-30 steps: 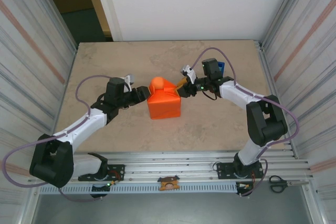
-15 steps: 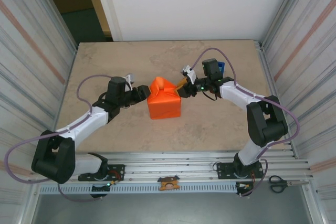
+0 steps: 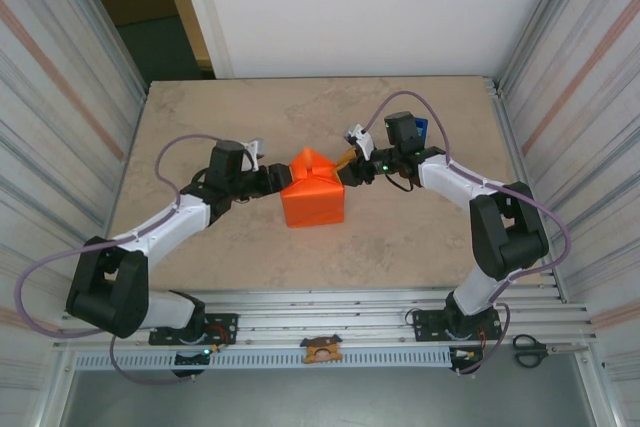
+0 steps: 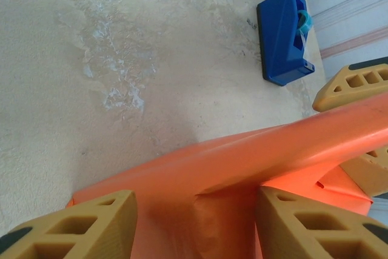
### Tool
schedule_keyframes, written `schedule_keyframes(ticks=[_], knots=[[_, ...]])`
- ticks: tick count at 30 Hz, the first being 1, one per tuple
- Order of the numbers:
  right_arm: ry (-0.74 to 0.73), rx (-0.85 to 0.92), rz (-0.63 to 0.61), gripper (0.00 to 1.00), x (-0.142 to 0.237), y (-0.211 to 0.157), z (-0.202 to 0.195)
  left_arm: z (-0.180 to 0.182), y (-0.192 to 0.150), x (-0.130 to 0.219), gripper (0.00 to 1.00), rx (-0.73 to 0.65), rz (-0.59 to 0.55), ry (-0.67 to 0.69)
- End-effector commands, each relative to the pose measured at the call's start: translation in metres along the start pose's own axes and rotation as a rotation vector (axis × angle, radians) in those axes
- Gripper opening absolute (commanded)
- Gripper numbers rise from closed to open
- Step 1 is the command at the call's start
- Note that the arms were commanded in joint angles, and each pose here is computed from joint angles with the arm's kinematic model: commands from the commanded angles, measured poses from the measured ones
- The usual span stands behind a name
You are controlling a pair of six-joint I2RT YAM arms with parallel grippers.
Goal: Wrap the gift box in paper
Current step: Fold the seventh fold of the wrapping paper on the gift box.
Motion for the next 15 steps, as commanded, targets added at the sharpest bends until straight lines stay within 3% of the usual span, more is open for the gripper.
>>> schedule_keyframes(ticks=[1, 15], knots=[[0.046, -0.115, 0.137, 0.45, -0.013, -0.045, 0.020, 0.012, -0.019, -0.002, 0.53, -0.031, 0.089, 0.059], [0.064, -0.036, 0.086, 0.48, -0.018, -0.012, 0.017, 0.025, -0.038, -0.004, 0.47, -0.112, 0.199, 0.123]])
Point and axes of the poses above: each hand's point on the last joint's axis, 136 mm out from that joint toward the fingers, its own x axis back along the fingers, its own z axis along the line the jaws close on, y = z × x, the point moved 1 cm from there along x, back along the fingers, and after that the axes turned 12 degrees about x, right-handed, at the moved point
